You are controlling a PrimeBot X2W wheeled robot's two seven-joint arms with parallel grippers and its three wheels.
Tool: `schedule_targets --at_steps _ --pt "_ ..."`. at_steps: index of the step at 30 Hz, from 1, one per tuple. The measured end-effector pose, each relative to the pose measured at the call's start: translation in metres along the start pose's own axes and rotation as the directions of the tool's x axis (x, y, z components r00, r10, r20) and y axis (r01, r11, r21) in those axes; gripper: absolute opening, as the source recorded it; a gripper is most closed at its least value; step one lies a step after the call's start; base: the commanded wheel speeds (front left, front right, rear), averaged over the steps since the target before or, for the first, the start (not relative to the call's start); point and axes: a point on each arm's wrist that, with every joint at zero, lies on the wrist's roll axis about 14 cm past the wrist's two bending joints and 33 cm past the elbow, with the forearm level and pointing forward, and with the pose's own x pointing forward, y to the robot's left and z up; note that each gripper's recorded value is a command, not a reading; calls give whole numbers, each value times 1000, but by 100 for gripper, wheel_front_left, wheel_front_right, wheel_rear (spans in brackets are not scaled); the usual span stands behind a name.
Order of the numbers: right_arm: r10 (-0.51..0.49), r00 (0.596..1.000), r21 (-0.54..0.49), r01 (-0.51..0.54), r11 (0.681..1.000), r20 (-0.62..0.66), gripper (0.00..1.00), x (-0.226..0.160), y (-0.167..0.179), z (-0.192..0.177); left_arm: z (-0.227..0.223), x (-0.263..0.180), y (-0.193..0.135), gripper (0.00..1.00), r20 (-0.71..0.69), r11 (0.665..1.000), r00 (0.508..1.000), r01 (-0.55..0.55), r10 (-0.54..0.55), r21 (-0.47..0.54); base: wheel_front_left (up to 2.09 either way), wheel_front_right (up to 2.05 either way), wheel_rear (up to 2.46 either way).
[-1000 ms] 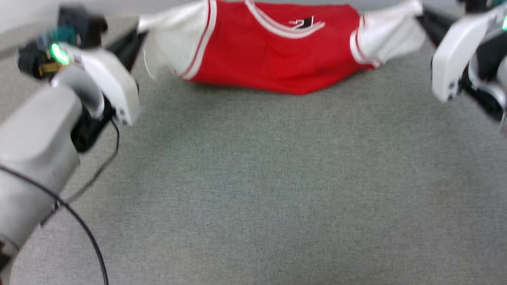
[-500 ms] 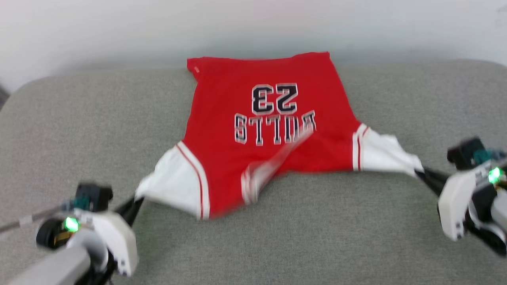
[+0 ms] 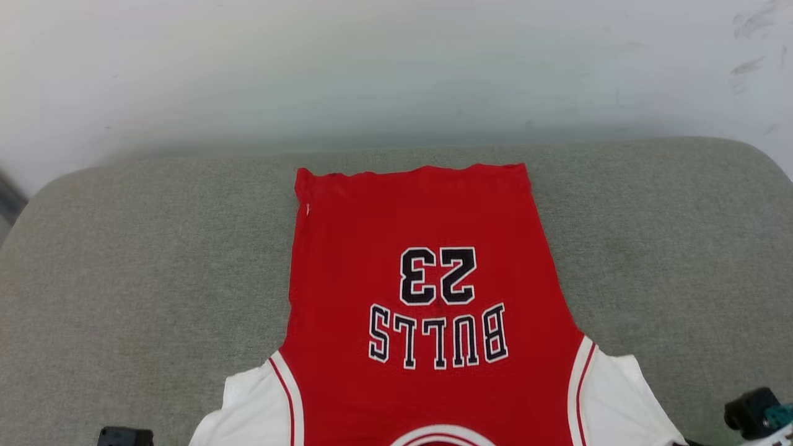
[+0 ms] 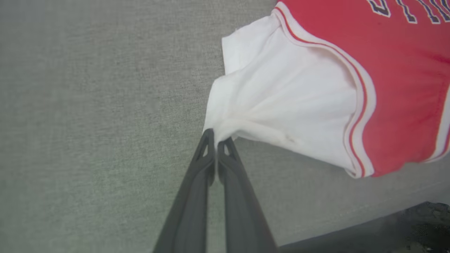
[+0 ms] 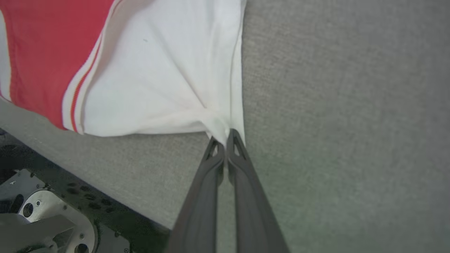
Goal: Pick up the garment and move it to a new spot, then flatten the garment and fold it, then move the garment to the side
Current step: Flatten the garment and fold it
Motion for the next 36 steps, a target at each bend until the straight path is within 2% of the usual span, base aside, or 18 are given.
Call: schedule_targets --at_steps 4,10,11,12,13,19,24,28,32,36 --pt "25 998 22 -24 999 -57 0 -6 11 -24 -16 -8 -4 0 -35 1000 999 -4 3 -24 0 0 0" --pt "20 998 54 -17 998 -58 0 2 10 -16 -7 -6 -8 0 -6 999 1000 -10 10 -40 0 0 0" --pt "15 999 53 -12 999 -46 22 4 7 -9 -2 -5 -8 0 9 999 1000 -14 14 -48 0 0 0" --pt "10 999 49 -9 999 -32 65 7 5 -1 3 -3 -8 0 23 999 1000 -14 15 -51 0 0 0" --pt "5 1000 40 -5 999 -19 100 9 2 7 7 -3 -9 0 35 999 999 -15 17 -49 0 0 0" --pt "-61 986 -33 67 997 154 100 10 -37 95 27 3 -13 0 96 999 995 -14 19 -51 0 0 0" --pt "-113 933 -84 150 985 343 100 0 -66 190 40 10 -15 0 132 998 991 -20 27 -51 0 0 0" --pt "-109 892 -122 179 976 440 100 1 -70 259 40 17 -21 0 137 998 990 -12 22 -69 0 0 0" --pt "-95 906 -179 182 967 412 100 21 -65 298 37 26 -22 0 129 997 991 -14 24 -78 0 0 0" --pt "-94 943 -167 154 974 320 100 54 -65 323 41 39 -21 0 141 996 990 -18 31 -90 0 0 0"
